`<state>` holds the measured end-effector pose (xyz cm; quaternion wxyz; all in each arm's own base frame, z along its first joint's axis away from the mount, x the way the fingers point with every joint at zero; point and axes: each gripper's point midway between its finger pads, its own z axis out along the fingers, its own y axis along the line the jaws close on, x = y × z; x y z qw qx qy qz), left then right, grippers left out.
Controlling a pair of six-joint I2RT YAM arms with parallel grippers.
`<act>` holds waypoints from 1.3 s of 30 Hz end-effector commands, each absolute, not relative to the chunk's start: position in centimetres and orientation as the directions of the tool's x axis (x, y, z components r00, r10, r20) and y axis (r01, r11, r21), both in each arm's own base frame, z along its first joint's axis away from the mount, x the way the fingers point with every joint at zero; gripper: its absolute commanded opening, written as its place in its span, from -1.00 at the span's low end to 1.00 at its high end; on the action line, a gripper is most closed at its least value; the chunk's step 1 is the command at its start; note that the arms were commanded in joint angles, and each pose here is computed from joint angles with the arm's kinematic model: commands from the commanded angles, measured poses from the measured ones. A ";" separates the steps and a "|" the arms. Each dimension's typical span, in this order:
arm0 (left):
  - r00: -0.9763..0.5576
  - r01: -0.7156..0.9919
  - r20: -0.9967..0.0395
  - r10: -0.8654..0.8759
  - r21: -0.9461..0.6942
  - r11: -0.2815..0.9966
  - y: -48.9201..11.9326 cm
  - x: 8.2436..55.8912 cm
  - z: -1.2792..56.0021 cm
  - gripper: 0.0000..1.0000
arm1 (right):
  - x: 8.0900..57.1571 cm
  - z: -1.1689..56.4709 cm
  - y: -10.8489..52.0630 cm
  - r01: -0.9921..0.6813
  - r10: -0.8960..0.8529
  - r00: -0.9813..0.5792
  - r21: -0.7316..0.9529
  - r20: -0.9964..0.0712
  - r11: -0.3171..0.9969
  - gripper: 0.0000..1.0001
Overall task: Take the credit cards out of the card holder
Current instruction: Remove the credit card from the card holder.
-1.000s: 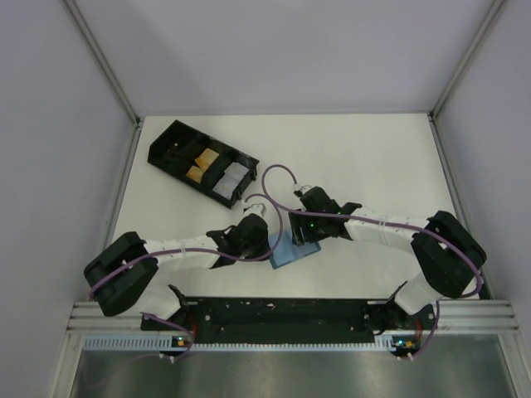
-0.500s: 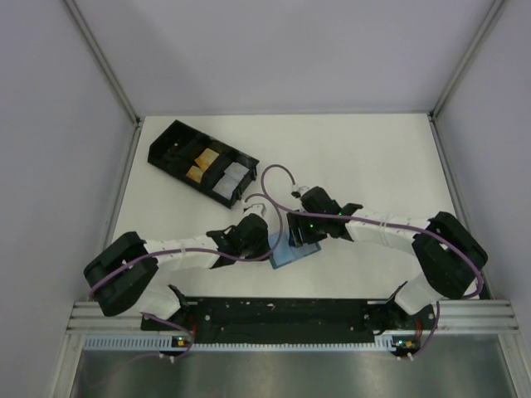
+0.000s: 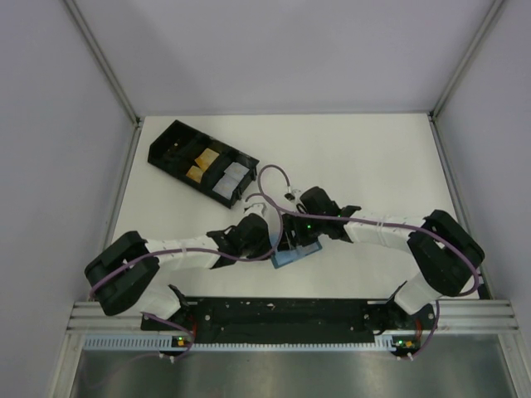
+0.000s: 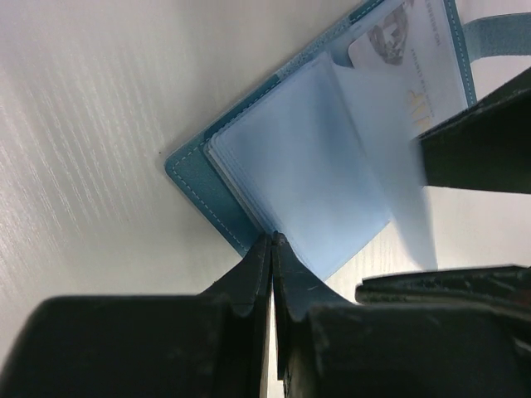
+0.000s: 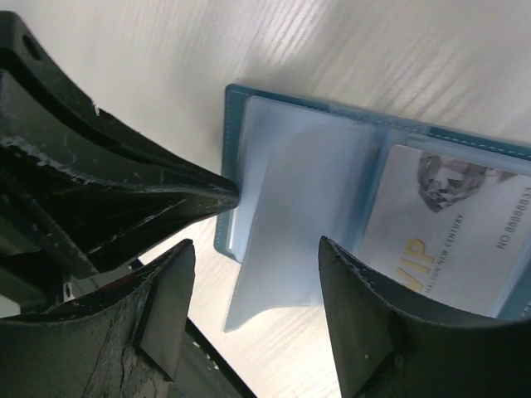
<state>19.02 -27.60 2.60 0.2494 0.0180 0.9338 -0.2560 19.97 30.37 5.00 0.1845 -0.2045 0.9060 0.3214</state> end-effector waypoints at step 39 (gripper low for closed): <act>-0.742 0.215 -0.531 -0.409 -0.767 0.605 -31.1 22.1 15.5 -0.65 | 24.8 9.0 26.9 -0.462 -0.157 -0.809 0.448 -0.566 0.765 0.12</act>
